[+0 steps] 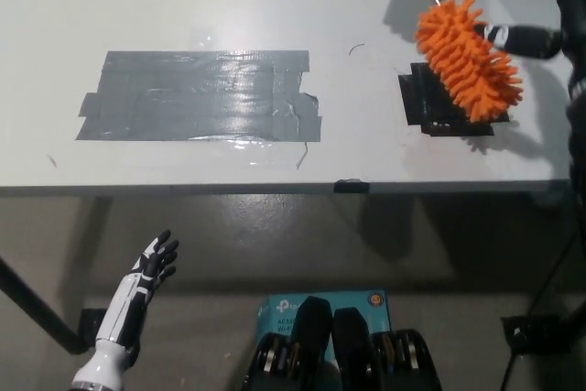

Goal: A person hands an oraange duster to the robot and the robot grabs it with its right hand and places it on the black marked spot infron tof it on the desk

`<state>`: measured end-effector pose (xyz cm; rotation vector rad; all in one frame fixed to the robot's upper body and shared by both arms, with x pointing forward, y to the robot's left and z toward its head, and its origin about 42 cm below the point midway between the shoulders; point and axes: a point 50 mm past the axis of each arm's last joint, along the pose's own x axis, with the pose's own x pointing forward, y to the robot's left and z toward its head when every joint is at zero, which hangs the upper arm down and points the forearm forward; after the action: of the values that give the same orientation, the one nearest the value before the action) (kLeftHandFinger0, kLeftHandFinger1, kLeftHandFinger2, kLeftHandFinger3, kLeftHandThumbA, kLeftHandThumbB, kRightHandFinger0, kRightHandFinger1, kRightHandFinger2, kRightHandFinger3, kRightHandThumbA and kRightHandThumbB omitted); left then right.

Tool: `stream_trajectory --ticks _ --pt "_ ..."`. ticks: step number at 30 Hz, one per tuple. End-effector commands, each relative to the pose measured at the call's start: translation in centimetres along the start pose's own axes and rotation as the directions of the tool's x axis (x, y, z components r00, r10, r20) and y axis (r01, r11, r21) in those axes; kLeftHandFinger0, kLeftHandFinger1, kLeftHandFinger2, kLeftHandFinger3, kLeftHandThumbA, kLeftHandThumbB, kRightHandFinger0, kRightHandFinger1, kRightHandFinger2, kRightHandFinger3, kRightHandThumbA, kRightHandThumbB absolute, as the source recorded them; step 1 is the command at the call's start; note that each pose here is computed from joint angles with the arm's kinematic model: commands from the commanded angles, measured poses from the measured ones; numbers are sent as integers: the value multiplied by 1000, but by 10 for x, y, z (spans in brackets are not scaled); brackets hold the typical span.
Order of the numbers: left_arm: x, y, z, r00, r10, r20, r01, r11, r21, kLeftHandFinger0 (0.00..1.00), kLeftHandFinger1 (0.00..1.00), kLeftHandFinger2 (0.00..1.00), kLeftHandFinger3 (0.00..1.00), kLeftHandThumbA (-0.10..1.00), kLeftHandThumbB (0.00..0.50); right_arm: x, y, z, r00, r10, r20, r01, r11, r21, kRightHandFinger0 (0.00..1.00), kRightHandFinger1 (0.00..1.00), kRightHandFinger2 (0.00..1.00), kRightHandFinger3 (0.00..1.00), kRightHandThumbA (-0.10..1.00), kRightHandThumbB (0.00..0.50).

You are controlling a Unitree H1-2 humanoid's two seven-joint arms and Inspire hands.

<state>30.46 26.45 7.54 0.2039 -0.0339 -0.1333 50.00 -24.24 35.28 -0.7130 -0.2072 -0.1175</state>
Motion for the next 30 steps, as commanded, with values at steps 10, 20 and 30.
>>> stream_trajectory --ticks 10,20,30 --pt "7 4 17 997 3 83 -2 1000 -5 1000 1000 1000 1000 1000 181 79 22 10 933 309 -184 -258 932 255 1000 1000 1000 1000 807 393" --pt "9 6 21 996 14 87 -15 1000 7 1000 1000 1000 1000 1000 184 77 39 -1 827 530 -186 -476 837 270 1000 1000 1000 1000 1000 400" --pt "10 11 24 996 28 83 -28 1000 6 1000 1000 1000 1000 969 197 77 31 -5 786 596 -164 -538 791 291 1000 1000 1000 1000 1000 389"
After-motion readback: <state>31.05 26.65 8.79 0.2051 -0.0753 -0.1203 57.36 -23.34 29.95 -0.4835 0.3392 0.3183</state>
